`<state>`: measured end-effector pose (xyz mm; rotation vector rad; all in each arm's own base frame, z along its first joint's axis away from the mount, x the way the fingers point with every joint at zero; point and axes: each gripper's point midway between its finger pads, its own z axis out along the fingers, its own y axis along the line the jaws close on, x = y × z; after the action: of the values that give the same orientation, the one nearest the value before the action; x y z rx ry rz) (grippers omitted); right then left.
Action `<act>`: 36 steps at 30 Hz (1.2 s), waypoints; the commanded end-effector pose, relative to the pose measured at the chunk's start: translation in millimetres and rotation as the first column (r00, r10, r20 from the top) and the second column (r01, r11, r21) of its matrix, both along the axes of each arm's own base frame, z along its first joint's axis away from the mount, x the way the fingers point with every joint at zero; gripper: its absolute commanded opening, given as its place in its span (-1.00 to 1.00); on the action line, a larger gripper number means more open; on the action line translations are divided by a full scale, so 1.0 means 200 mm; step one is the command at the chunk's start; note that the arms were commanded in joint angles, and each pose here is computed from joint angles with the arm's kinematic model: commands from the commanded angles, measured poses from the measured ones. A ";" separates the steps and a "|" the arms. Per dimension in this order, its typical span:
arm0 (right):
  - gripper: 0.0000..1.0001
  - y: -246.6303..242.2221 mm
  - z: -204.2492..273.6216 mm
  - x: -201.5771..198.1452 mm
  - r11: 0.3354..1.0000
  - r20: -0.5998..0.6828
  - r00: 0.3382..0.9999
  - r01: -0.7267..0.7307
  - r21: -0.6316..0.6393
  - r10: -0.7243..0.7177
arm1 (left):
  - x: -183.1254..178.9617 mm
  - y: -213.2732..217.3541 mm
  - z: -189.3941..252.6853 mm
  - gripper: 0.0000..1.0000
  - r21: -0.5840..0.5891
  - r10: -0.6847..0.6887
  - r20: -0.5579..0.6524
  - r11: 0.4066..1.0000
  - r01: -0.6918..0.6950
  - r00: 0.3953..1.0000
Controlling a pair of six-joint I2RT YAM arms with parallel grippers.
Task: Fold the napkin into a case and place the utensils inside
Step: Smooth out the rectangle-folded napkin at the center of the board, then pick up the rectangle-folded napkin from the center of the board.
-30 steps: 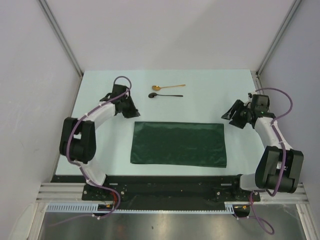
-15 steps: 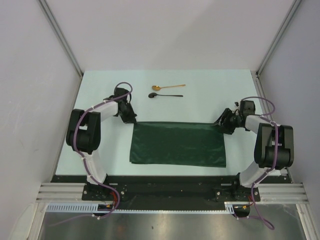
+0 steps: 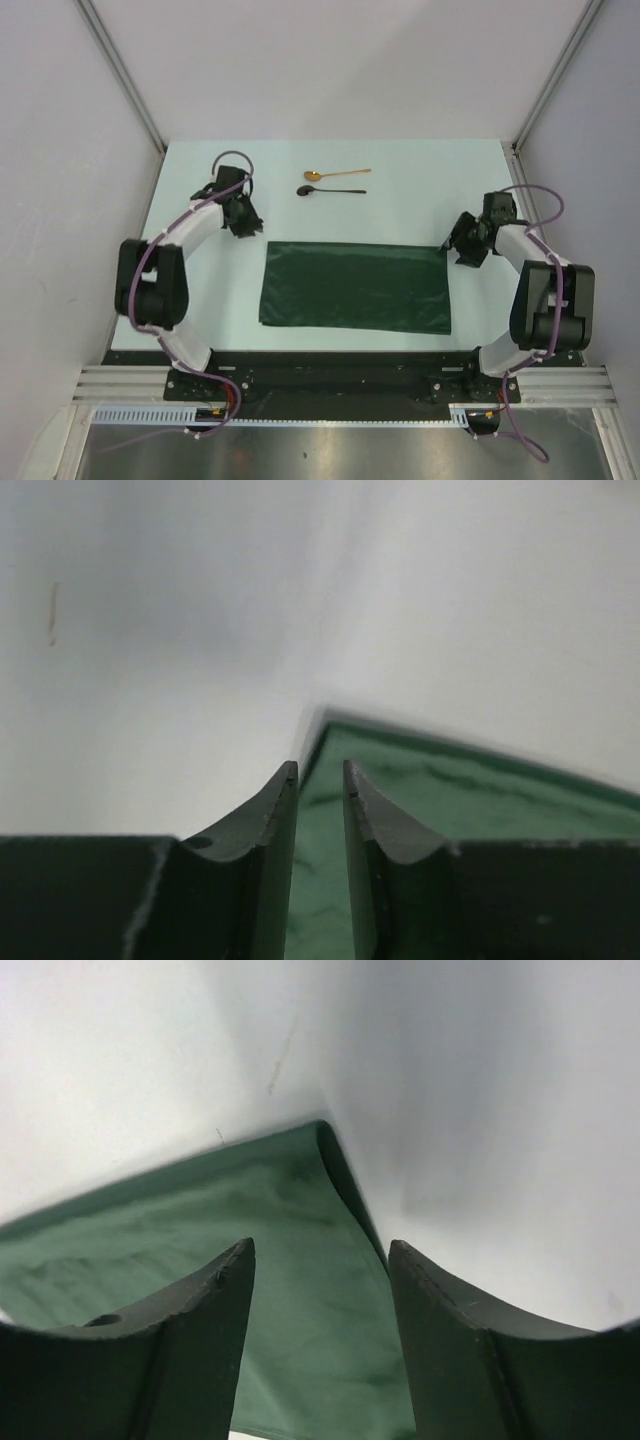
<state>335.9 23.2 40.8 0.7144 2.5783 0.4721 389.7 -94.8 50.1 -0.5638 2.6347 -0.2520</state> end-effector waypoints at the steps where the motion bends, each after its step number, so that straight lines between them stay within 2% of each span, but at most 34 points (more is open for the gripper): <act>1: 0.28 -0.11 0.20 -0.08 0.979 -0.010 0.998 0.051 -0.196 -0.054 | 0.00 -0.07 0.53 -0.34 -0.020 -0.050 0.297 0.998 0.058 0.953; 2: 0.29 -0.09 0.20 -0.13 0.980 -0.039 0.998 0.036 -0.196 -0.045 | -0.03 -0.12 0.63 -0.28 -0.047 -0.080 0.340 0.994 0.102 0.937; 4: 0.29 -0.03 0.17 -0.22 0.981 -0.076 0.997 -0.007 -0.192 -0.008 | -0.13 -0.24 0.68 -0.25 -0.067 -0.147 0.364 0.981 0.184 0.920; 6: 0.27 -0.02 0.14 -0.31 0.979 -0.124 0.992 -0.023 -0.202 -0.003 | -0.24 -0.39 0.79 -0.24 -0.104 -0.217 0.434 0.952 0.288 0.874; 9: 0.24 -0.01 0.06 -0.42 0.976 -0.164 0.986 -0.012 -0.219 -0.024 | -0.40 -0.52 0.82 -0.21 -0.131 -0.289 0.476 0.911 0.391 0.831; 10: 0.23 0.02 0.03 -0.47 0.975 -0.191 0.982 -0.036 -0.219 -0.007 | -0.44 -0.53 0.78 -0.18 -0.138 -0.302 0.463 0.904 0.404 0.834; 15: 0.17 0.00 0.01 -0.48 0.963 -0.181 0.982 0.009 -0.271 -0.060 | -0.58 -0.60 0.74 -0.17 -0.185 -0.371 0.450 0.851 0.491 0.812; 23: 0.16 0.05 -0.08 -0.53 0.960 -0.242 0.968 -0.009 -0.278 -0.061 | -0.73 -0.75 0.55 -0.21 -0.265 -0.465 0.369 0.777 0.571 0.804; 28: 0.14 0.03 -0.03 -0.52 0.952 -0.151 0.985 0.032 -0.303 -0.081 | -0.79 -0.79 0.44 -0.26 -0.278 -0.498 0.317 0.765 0.581 0.807; 36: 0.13 0.01 -0.13 -0.47 0.939 -0.219 0.974 -0.024 -0.343 -0.055 | -0.80 -0.78 0.43 -0.28 -0.276 -0.498 0.319 0.765 0.581 0.807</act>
<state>226.3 27.6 19.4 0.7345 2.7723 -0.0298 226.5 -243.8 121.7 0.1459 2.5279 -0.8905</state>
